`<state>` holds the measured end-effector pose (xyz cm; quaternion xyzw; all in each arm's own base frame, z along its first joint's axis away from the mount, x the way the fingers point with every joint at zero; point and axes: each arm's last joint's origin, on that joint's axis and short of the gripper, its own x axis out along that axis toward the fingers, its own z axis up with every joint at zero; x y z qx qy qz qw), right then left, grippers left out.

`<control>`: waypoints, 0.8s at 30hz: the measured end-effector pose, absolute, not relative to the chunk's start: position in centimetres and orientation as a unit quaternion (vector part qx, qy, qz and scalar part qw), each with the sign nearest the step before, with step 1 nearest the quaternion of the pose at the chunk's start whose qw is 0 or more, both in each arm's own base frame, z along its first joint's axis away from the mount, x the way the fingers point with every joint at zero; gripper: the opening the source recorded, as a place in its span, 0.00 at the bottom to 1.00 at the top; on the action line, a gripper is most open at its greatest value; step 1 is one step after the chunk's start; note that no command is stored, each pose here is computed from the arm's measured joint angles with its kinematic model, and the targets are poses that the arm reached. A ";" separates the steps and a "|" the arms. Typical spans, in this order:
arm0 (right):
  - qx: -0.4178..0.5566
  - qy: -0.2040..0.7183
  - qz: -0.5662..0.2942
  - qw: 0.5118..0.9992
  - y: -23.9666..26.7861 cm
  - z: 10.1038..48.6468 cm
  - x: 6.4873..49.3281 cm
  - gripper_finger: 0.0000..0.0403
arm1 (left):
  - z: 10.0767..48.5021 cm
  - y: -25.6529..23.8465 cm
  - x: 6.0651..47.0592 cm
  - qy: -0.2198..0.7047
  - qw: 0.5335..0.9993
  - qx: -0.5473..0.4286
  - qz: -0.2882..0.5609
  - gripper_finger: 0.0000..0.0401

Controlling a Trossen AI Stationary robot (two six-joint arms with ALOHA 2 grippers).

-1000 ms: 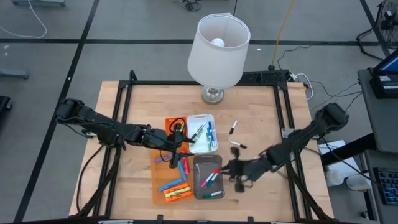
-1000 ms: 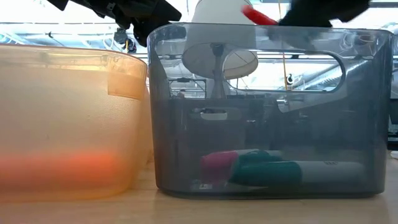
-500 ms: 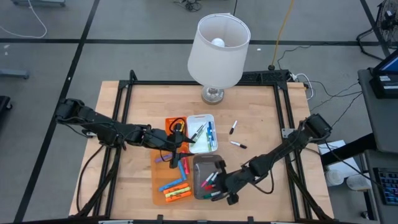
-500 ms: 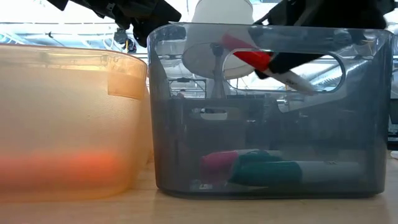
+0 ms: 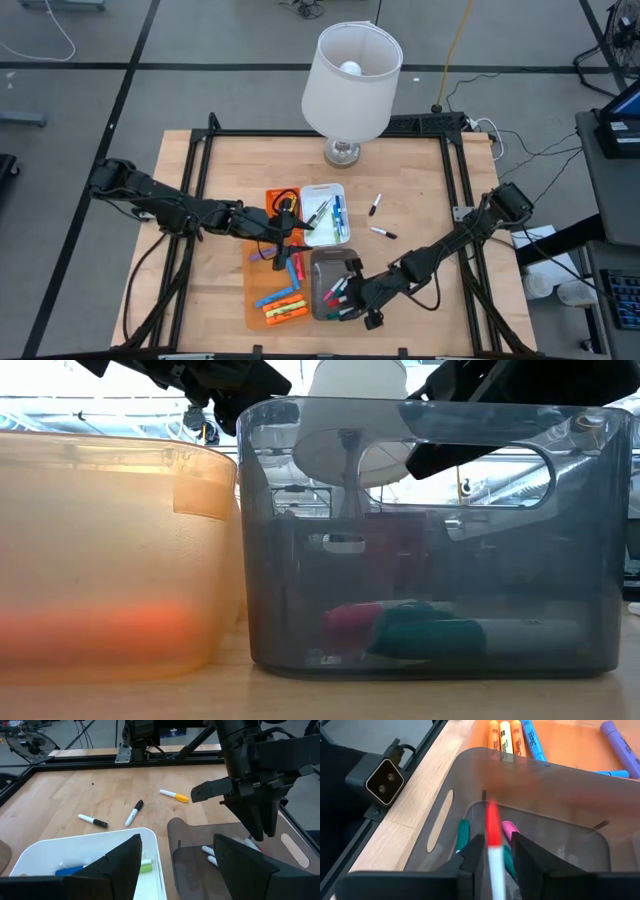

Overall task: Pick & Place Markers
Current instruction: Put the yellow small highlighter pen into the black bin

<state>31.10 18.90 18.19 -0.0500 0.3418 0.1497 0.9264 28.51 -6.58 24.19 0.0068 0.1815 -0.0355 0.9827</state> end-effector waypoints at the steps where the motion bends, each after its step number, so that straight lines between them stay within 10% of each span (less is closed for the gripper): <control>1: -0.050 0.342 0.150 0.926 18.9 18.2 31.1 0.22 | 24.2 -6.6 28.5 0.182 0.983 0.007 -0.036 0.62; 13: -0.013 0.414 0.149 0.898 18.5 20.2 28.2 0.31 | 24.2 -6.6 28.5 0.183 0.982 0.007 -0.036 0.62; 24: 0.138 0.516 -0.084 0.841 15.7 20.0 21.3 0.28 | 24.2 -6.6 28.5 0.181 0.983 0.006 -0.036 0.62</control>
